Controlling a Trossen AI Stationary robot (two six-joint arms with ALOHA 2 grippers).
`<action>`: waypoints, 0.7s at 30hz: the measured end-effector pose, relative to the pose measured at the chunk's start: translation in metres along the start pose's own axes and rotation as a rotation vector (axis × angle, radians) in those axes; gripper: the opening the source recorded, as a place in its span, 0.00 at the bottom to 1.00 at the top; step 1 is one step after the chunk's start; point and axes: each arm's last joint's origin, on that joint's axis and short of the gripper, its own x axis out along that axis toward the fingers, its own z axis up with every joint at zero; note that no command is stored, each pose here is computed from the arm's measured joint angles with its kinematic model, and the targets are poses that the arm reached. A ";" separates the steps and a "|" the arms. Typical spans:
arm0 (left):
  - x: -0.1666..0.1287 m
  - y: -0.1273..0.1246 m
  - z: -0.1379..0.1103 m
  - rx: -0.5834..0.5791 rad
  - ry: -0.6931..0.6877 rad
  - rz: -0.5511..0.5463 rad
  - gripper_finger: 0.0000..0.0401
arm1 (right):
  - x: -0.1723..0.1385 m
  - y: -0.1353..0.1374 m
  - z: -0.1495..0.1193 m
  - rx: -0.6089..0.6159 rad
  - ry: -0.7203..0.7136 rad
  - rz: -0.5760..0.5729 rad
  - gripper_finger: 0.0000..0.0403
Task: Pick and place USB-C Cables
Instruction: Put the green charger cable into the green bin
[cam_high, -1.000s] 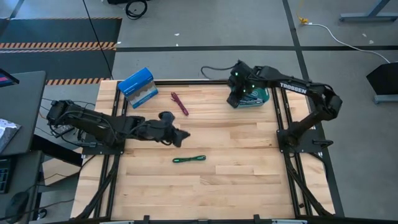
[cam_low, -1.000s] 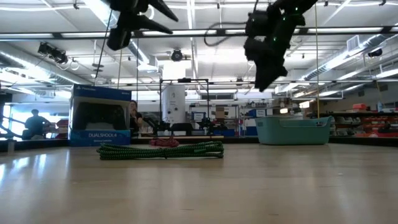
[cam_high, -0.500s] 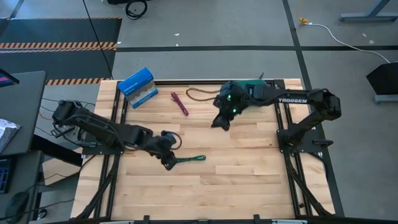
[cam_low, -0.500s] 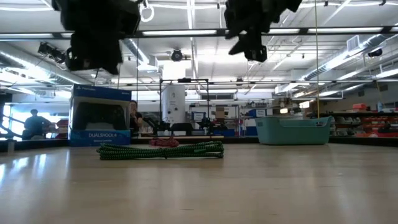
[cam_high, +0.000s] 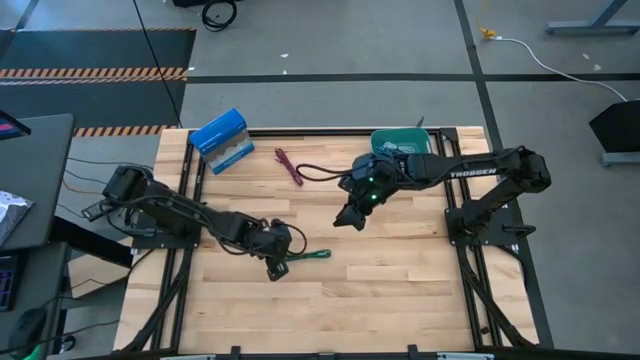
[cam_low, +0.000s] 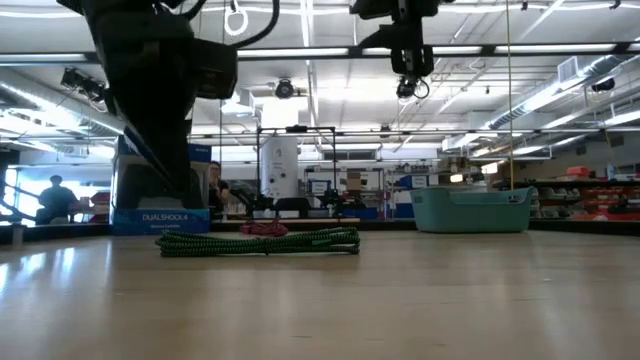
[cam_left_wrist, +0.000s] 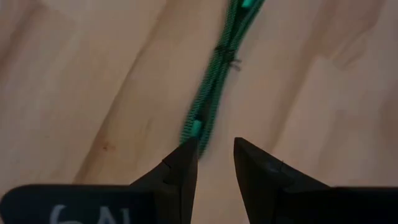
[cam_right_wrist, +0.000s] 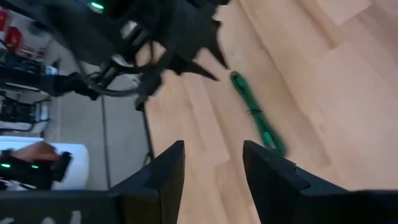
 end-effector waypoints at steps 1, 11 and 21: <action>0.002 0.000 0.000 0.023 0.002 0.008 0.28 | 0.001 0.002 -0.001 0.007 0.000 0.007 0.42; 0.034 0.002 -0.004 0.140 0.062 0.064 0.34 | 0.005 0.012 -0.009 0.027 0.025 0.029 0.42; 0.052 0.005 -0.004 0.157 0.091 0.066 0.55 | 0.005 0.013 -0.009 0.041 0.020 0.028 0.42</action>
